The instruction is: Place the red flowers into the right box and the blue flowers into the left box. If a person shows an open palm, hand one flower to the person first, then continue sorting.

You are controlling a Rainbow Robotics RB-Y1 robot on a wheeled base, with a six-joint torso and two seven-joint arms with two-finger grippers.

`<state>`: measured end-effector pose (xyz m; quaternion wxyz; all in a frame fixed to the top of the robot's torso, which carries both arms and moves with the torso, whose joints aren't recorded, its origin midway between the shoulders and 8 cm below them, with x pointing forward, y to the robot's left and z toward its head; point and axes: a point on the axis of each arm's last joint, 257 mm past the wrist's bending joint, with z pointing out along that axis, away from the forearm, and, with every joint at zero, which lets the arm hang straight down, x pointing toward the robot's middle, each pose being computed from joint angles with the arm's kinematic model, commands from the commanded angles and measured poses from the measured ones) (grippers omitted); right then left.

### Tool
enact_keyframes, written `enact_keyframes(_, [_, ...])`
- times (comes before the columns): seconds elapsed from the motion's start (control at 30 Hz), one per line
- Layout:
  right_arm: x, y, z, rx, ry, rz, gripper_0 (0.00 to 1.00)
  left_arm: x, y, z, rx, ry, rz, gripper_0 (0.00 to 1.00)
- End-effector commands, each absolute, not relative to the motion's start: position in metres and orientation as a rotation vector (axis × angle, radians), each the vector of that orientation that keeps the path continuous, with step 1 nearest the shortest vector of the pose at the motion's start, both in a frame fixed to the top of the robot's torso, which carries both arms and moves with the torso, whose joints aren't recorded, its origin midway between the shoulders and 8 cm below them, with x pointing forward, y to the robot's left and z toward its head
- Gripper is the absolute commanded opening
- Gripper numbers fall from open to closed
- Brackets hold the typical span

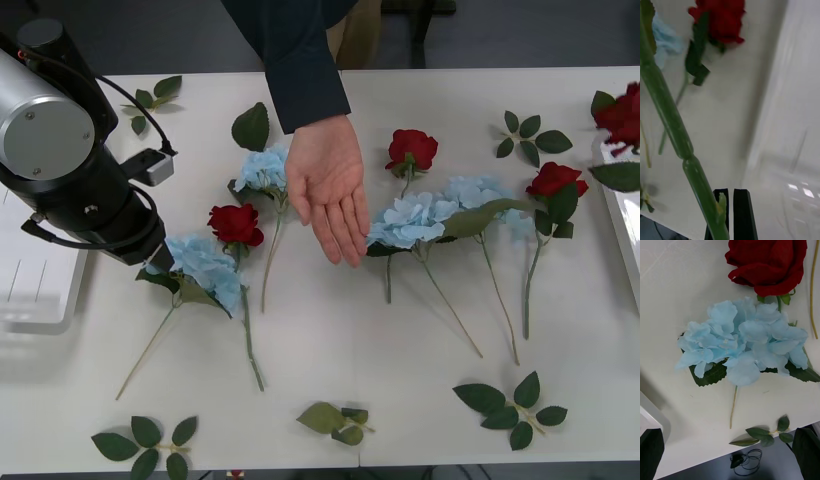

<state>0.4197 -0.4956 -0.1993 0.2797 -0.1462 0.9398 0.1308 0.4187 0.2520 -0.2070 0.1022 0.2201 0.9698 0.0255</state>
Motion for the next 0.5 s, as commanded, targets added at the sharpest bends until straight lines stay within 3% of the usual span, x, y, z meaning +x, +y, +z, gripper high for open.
enact_keyframes(0.03, [0.461, -0.414, -0.155, -0.505, 2.263, 0.470, 0.00, 0.420, 0.245, -0.200, 0.577, 2.846, 0.069, 1.00])
enact_keyframes(0.2, [0.486, -0.340, -0.117, -0.549, 2.064, 0.516, 0.00, 0.421, 0.244, -0.201, 0.579, 2.843, 0.070, 1.00])
enact_keyframes(0.5, [0.493, -0.234, -0.058, -0.423, 1.968, 0.637, 0.00, 0.422, 0.242, -0.200, 0.599, 2.834, 0.074, 1.00])
